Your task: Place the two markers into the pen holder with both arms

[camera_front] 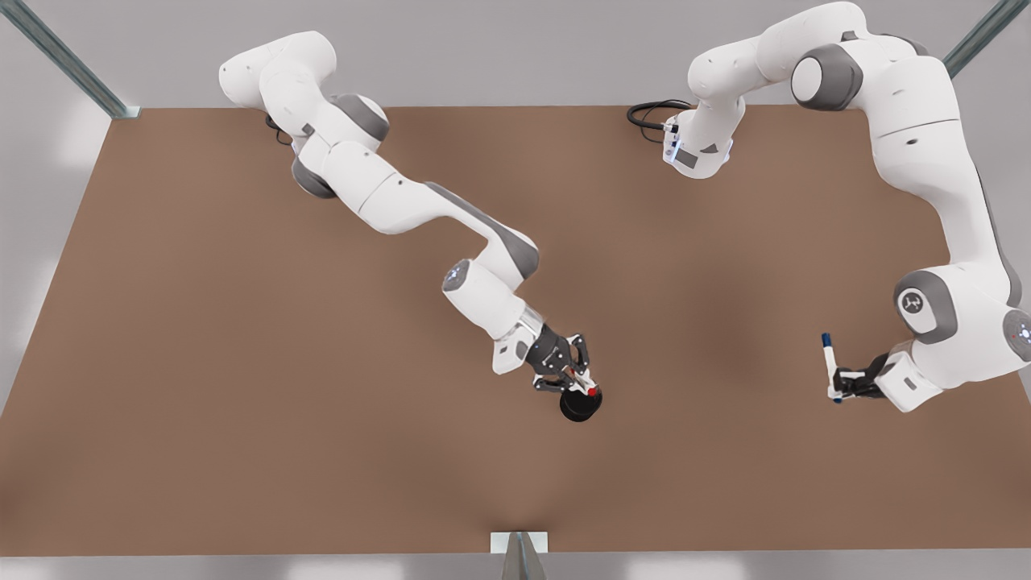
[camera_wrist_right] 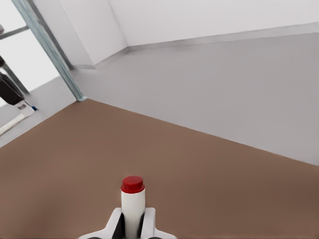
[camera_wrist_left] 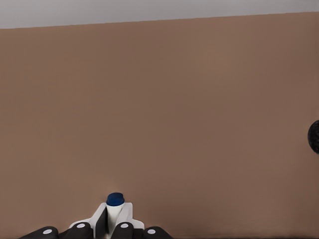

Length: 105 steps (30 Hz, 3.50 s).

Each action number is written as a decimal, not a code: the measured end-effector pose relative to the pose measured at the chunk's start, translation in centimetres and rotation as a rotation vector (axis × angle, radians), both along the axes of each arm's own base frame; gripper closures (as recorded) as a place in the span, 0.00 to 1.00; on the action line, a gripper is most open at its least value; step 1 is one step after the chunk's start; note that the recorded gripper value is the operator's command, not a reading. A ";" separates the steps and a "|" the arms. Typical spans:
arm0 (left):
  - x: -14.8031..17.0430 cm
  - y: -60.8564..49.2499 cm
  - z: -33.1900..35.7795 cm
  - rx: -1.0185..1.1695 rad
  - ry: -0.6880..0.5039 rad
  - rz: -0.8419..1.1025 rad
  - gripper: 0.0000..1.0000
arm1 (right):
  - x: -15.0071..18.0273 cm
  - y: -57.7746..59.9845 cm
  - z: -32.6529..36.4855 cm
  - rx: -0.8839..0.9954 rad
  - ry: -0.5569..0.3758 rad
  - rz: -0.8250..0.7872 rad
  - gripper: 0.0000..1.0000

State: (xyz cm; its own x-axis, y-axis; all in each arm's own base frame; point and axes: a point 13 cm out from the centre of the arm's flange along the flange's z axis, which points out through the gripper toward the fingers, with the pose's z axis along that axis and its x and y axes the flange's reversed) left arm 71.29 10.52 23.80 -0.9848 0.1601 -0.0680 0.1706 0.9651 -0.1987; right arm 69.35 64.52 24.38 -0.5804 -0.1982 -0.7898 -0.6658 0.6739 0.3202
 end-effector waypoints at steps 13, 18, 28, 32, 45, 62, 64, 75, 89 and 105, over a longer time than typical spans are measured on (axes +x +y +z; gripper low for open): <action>-1.1 -0.5 -0.4 -0.040 0.022 -0.087 0.79 | 1.6 -1.4 -0.1 -0.063 -0.132 0.026 0.79; -1.4 -0.6 -0.4 -0.043 0.024 -0.113 0.79 | 2.1 -1.6 0.4 -0.108 -0.199 0.036 0.79; -1.5 -0.3 -0.6 -0.041 0.023 -0.144 0.79 | 0.9 0.0 -1.2 -0.132 -0.348 0.047 0.79; -1.5 -0.2 -0.6 -0.039 0.021 -0.153 0.79 | 0.6 -0.3 -3.3 -0.115 -0.384 0.032 0.79; -1.5 -0.5 -0.1 -0.036 0.012 -0.176 0.75 | -1.6 1.4 -2.3 -0.043 -0.508 0.021 0.79; -1.5 -0.5 -0.1 -0.037 0.011 -0.189 0.75 | -3.9 2.3 -6.3 -0.064 -0.553 0.047 0.39; -1.5 -0.5 -0.1 -0.037 0.010 -0.190 0.75 | -3.8 2.1 -6.5 -0.069 -0.555 0.047 0.00; -1.4 -1.1 0.1 -0.036 0.009 -0.198 0.75 | -0.6 1.4 7.5 -0.035 -0.620 0.016 0.01; -3.6 -33.1 9.0 -0.250 -0.067 -0.505 0.76 | -0.8 -61.3 25.1 -0.670 0.414 -0.476 0.00; 0.7 -48.0 13.9 -1.014 -0.763 -0.684 0.79 | -8.5 -60.5 20.6 -0.722 0.783 -0.469 0.00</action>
